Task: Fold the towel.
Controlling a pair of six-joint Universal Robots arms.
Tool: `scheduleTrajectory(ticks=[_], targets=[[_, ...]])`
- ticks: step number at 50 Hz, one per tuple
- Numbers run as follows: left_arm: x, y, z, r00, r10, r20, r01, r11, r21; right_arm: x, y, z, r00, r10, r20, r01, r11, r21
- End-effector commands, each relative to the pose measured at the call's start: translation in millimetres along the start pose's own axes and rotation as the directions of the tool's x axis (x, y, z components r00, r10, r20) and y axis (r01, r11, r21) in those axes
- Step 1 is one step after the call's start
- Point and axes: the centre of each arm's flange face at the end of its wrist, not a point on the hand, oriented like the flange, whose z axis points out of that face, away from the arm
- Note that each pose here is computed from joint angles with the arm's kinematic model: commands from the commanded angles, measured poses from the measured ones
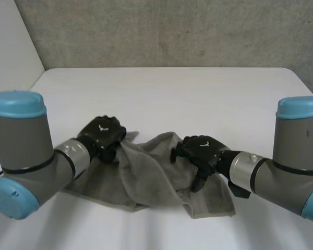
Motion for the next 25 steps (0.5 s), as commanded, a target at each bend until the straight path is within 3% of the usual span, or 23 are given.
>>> scheduleTrajectory(ticks=[1,16,25], targets=[[2,6,-6,1.000,-0.004,-0.001,0.004,1.000,-0.017,1,0,-9,0.998,-0.021,-0.056,0.022,0.999,0.024],[-9,-15,-21,0.999,-0.004,0.052,0.002,0.999,0.044,-36,13,-29,0.999,0.029,-0.022,-0.029,1.000,-0.010],[-29,-14,-18,0.993,-0.066,0.101,0.062,0.997,0.041,-51,17,-39,0.996,0.075,-0.037,-0.076,0.997,-0.019]])
